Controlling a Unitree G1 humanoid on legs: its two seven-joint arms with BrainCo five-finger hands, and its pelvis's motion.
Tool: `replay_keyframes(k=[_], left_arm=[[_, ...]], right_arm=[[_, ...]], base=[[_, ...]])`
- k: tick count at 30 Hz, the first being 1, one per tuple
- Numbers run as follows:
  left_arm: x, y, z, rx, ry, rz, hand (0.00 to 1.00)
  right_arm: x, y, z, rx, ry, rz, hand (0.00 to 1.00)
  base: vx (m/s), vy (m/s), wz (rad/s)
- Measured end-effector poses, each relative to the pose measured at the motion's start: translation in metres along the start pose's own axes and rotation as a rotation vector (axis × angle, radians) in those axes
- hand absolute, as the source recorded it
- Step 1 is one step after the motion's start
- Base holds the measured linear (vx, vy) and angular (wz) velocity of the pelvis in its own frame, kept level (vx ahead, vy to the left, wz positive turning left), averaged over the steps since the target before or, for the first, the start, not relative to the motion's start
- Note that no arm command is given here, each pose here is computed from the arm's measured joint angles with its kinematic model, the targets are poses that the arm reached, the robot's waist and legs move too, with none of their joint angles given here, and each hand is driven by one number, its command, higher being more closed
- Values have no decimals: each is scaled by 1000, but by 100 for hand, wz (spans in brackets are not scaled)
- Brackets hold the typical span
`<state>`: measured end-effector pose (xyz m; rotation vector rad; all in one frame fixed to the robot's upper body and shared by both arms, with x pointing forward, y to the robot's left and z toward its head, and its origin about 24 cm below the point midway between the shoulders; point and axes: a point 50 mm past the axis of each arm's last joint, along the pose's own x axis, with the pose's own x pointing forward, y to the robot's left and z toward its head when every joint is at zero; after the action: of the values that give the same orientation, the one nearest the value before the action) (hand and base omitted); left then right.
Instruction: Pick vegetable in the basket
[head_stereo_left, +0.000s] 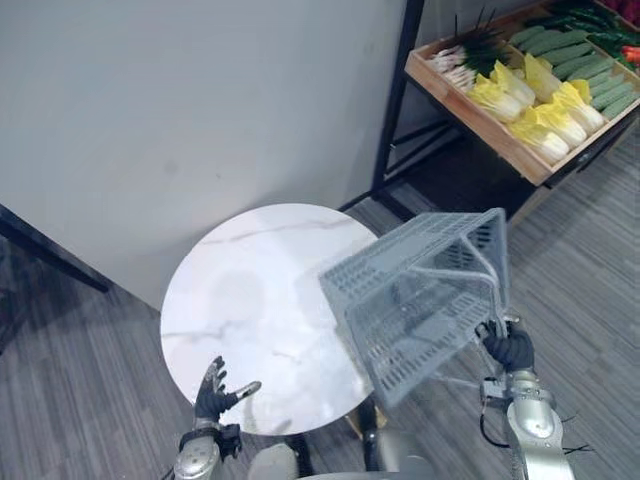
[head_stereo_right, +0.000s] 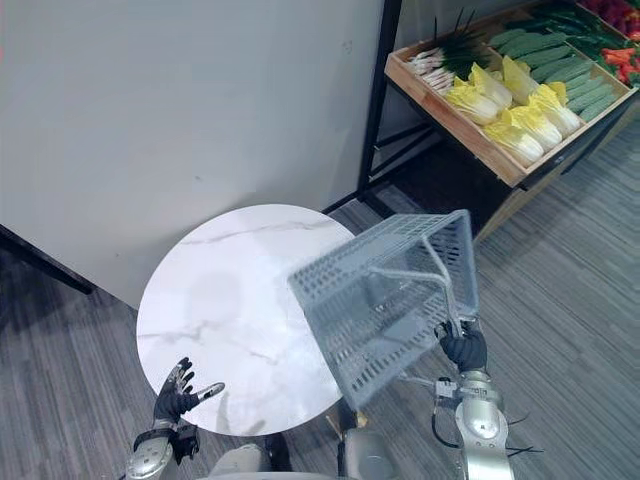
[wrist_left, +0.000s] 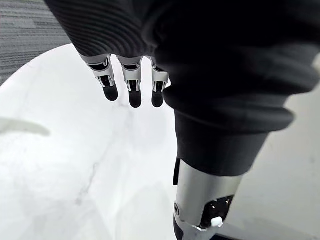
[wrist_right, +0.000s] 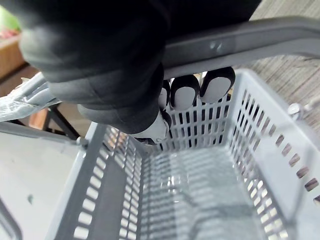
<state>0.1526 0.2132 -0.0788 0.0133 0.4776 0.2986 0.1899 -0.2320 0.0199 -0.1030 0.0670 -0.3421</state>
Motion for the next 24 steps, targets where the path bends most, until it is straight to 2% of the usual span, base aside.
replay_keyframes(k=[6, 13, 19, 24], left_arm=[[-3, -6, -6, -33, 26, 19, 0], [-8, -18, -17, -80, 69, 23, 0], [-12, -16, -20, -78, 79, 29, 0], [-11, -23, -19, -46, 73, -17, 0]], right_arm=[[10, 3, -16, 131, 64, -49, 100], [14, -12, -22, 118, 103, -107, 100], [16, -13, 5, 118, -25, -114, 100], [12, -16, -1, 124, -4, -138, 100]], base=[[-141, -183, -3], [-270, -197, 23], [-198, 5, -29], [-165, 126, -36]])
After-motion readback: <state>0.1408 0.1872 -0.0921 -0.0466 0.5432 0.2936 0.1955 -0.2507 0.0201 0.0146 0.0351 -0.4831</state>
